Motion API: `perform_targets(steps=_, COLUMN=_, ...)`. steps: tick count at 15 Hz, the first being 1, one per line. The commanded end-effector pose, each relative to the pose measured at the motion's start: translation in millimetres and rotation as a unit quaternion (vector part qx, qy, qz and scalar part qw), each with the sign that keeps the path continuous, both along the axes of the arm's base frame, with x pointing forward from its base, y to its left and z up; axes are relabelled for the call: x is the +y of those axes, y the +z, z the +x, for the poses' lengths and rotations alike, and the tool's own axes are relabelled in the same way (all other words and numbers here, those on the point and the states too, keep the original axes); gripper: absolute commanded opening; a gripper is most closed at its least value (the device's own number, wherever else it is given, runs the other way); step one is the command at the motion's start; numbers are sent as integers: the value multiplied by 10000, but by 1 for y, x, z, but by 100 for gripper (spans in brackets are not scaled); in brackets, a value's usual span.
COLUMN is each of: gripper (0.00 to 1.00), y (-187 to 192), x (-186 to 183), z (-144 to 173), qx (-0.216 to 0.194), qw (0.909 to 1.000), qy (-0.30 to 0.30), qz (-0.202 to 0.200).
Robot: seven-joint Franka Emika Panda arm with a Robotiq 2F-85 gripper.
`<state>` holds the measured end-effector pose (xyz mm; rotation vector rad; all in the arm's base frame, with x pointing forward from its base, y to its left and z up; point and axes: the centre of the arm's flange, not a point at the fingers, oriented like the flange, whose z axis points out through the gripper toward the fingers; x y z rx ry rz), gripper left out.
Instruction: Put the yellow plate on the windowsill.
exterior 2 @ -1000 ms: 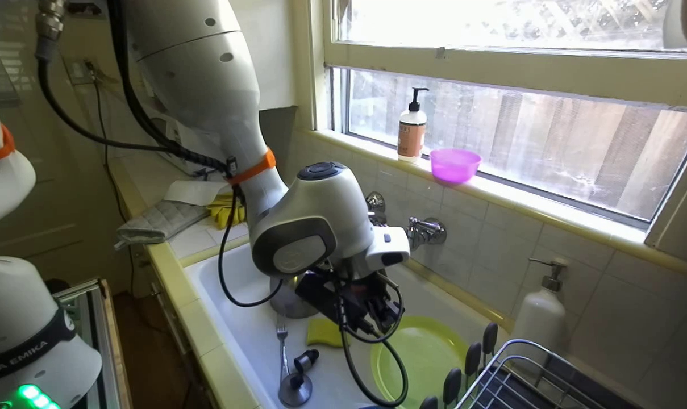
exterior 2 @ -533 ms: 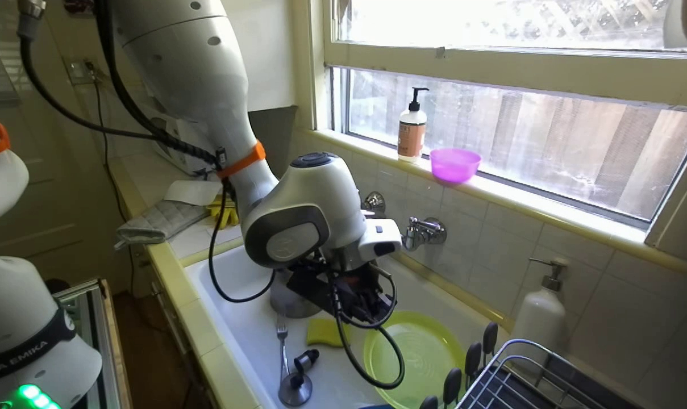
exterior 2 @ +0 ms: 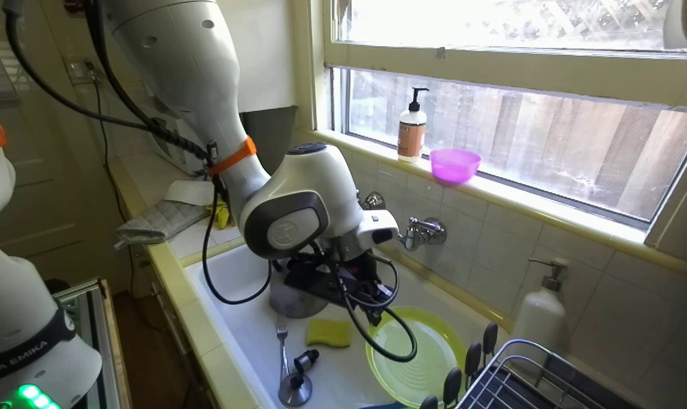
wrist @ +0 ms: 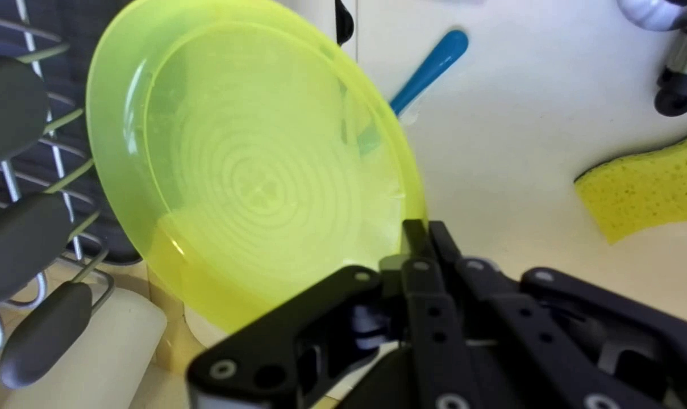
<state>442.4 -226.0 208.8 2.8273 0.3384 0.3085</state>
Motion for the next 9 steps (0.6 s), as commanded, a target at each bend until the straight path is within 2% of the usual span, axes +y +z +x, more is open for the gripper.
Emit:
perform_targets(steps=1, gripper=1, y=16, x=17, z=-13, qx=19, qw=9991, qy=249, qz=-330)
perform_targets(steps=6, gripper=1, y=19, x=24, z=-12, qx=99, qw=9971, qy=558, qz=-511)
perform_targets(steps=9, gripper=1, y=13, x=34, z=-13, qx=178, qw=9970, qy=685, qz=-326)
